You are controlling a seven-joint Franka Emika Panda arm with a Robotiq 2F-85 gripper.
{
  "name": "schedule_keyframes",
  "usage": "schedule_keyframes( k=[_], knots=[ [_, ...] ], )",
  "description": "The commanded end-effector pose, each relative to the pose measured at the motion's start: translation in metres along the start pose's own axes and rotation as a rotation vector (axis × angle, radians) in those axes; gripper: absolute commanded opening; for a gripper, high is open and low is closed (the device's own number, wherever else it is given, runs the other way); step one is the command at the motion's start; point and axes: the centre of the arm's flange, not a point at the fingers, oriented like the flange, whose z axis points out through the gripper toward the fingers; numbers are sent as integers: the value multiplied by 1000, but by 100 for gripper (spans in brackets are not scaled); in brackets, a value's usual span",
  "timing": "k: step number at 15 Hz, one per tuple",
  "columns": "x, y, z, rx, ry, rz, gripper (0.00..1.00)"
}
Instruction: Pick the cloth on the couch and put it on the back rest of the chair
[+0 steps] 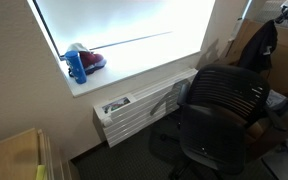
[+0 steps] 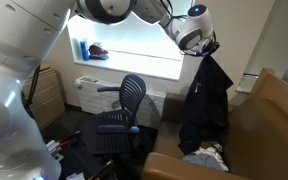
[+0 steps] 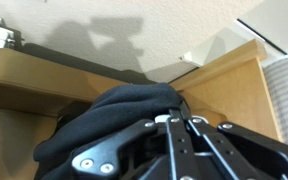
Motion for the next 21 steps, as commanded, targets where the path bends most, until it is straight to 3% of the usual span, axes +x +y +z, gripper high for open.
schedule_keyframes(
  k=[1,3,5,7,8,12,13,15,17,21],
  knots=[
    [-2,30,-80,-157,-19,-125,1],
    [-10,42,-103,-255,-9,-193,1],
    [-9,51,-129,-253,38,-218,1],
    [14,53,-154,-327,132,-232,1],
    [42,57,-156,-365,195,-242,1],
    [133,69,-69,-417,439,-222,1],
    [108,57,-107,-411,358,-238,3],
    [144,72,-78,-437,431,-228,3],
    [152,80,-65,-442,444,-229,1],
    [96,84,-97,-280,297,-296,1]
  ],
)
